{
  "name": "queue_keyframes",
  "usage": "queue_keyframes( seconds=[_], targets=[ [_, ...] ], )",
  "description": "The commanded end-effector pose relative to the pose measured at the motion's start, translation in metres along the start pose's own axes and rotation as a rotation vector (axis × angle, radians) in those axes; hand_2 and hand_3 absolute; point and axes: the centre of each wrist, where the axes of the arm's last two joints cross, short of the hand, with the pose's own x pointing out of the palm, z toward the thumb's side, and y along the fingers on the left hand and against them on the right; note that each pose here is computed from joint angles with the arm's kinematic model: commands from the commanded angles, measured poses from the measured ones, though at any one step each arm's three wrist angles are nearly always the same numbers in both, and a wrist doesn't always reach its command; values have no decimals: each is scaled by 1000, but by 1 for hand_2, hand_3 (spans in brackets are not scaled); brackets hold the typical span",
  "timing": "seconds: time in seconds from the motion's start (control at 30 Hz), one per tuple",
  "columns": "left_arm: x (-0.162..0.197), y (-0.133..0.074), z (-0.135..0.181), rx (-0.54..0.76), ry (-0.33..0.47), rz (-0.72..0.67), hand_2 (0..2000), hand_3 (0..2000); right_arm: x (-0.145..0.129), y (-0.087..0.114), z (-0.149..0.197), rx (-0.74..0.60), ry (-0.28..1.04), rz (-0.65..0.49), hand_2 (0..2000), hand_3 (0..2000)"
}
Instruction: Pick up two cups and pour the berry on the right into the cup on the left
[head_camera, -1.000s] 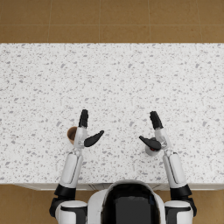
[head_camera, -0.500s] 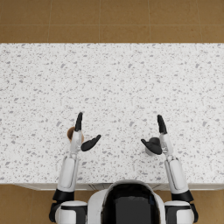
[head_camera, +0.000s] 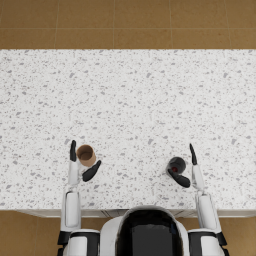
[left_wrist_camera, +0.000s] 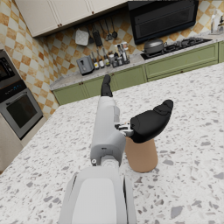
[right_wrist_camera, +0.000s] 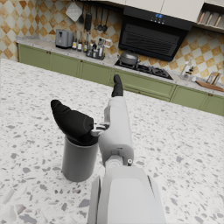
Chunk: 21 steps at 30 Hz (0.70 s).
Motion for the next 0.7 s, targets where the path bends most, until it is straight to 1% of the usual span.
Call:
queue_keyframes(
  seconds=[0.03,0.17,0.27,0.37,0.47,0.53,0.7],
  targets=[
    [-1,-8,-12,-56,3,4,0,0,1,11,-16,82,1,10,0,0],
    [1,-5,-20,-80,4,4,0,0,7,20,-25,123,91,40,0,0],
    [4,-3,-30,-115,-3,-3,0,0,2,21,-33,154,118,19,0,0],
    [3,3,-39,-141,-7,8,0,0,3,20,-41,181,120,16,0,0],
    [11,4,-46,-164,-19,-13,0,0,6,17,-55,221,108,18,0,0],
    [12,9,-51,-181,-24,-10,0,0,6,16,-62,244,103,13,0,0],
    [16,14,-64,-223,-38,-11,0,0,8,10,-73,271,86,4,0,0]
  ],
)
